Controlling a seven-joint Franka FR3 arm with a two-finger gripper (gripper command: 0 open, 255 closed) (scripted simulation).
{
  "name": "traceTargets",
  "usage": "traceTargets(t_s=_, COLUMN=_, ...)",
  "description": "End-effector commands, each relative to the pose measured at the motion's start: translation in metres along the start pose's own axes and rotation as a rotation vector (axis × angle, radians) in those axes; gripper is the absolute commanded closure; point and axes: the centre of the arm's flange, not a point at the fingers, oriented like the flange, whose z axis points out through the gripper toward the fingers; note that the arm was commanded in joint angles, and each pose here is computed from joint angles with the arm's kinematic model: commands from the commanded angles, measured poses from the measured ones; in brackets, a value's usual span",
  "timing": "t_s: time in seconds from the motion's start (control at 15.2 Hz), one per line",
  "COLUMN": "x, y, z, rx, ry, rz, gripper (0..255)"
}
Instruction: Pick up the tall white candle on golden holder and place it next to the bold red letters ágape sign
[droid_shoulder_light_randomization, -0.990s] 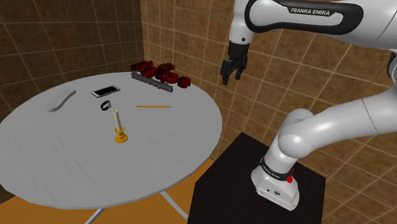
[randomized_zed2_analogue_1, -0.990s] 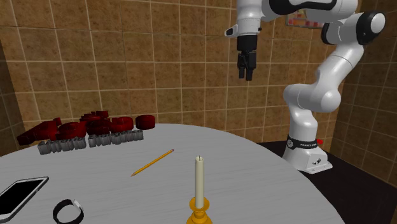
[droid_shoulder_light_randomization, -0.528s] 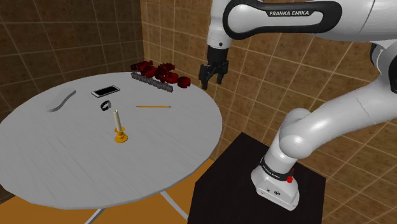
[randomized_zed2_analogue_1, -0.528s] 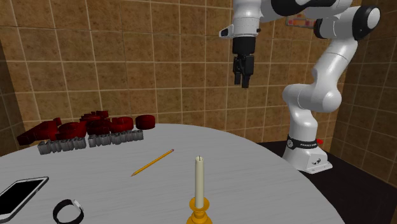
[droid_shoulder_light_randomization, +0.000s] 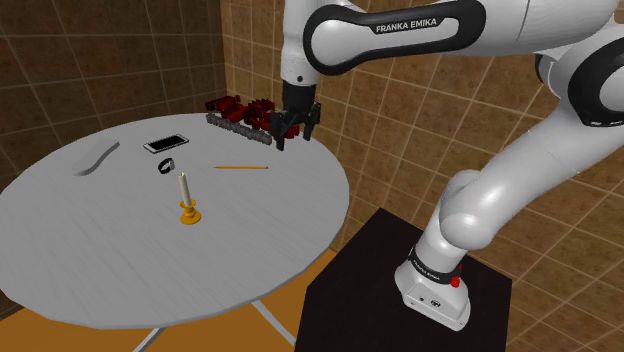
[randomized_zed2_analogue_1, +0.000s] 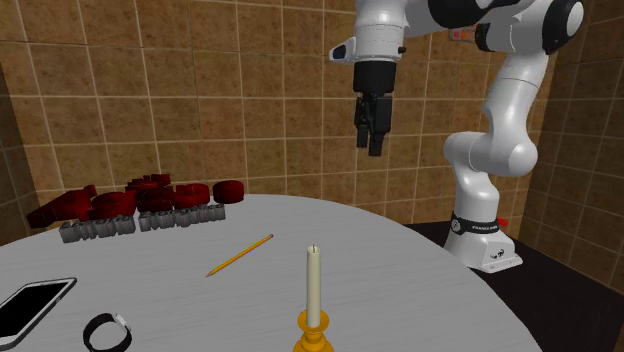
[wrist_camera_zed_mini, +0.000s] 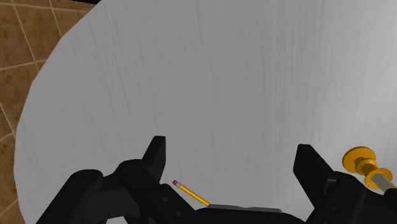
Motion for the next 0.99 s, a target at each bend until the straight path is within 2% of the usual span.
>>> traceTargets(t_s=0.0, x=0.008, y=-0.02, z=0.007, rx=0.003, ry=0.008, rz=-0.002, gripper=0)
traceTargets(t_s=0.92, x=0.08, y=-0.181, z=0.039, rx=0.018, ry=0.061, rz=-0.02, gripper=0)
